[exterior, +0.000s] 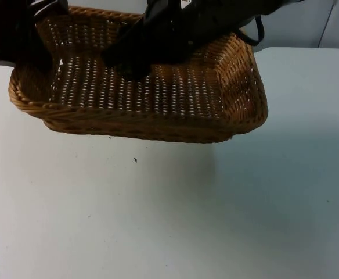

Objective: Pick up the basket with the left hand and place the ball into the basket with the right hand.

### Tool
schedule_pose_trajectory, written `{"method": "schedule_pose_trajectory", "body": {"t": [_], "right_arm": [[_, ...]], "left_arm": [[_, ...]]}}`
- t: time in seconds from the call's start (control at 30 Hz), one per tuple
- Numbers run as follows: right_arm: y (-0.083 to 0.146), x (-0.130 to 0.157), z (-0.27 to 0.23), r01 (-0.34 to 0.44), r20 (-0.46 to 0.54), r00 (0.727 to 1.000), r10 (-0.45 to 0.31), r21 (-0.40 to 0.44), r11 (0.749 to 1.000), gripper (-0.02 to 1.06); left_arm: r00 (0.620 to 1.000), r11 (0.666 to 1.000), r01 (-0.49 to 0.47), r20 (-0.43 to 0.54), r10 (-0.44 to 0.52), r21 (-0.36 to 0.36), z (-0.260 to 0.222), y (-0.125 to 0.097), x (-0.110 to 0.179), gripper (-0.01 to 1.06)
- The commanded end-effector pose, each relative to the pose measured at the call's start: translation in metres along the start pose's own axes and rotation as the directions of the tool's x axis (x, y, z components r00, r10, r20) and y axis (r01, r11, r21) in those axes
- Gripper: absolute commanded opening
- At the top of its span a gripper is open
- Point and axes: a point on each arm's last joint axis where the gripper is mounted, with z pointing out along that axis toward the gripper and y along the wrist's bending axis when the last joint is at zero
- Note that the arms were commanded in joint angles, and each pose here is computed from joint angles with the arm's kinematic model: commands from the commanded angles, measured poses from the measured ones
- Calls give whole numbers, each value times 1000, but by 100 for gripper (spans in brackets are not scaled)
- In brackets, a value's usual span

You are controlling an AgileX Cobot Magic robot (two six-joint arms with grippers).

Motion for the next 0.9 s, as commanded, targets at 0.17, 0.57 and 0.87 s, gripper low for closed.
{"method": "schedule_pose_trajectory", "body": {"t": [0.17, 0.57, 0.87], "right_arm": [[0, -9, -3, 17, 57, 998, -17, 5, 1000, 74], [-7, -86, -62, 57, 196, 978, -64, 41, 998, 74], [-12, -131, -118, 63, 276, 958, -79, 67, 996, 74]], "left_arm": [[999, 1000, -9, 35, 9, 11, -5, -2, -3, 0], [996, 996, -84, -28, 83, -44, 11, 7, 3, 0], [993, 995, -42, -110, 32, -90, 48, 30, 12, 0]]}}
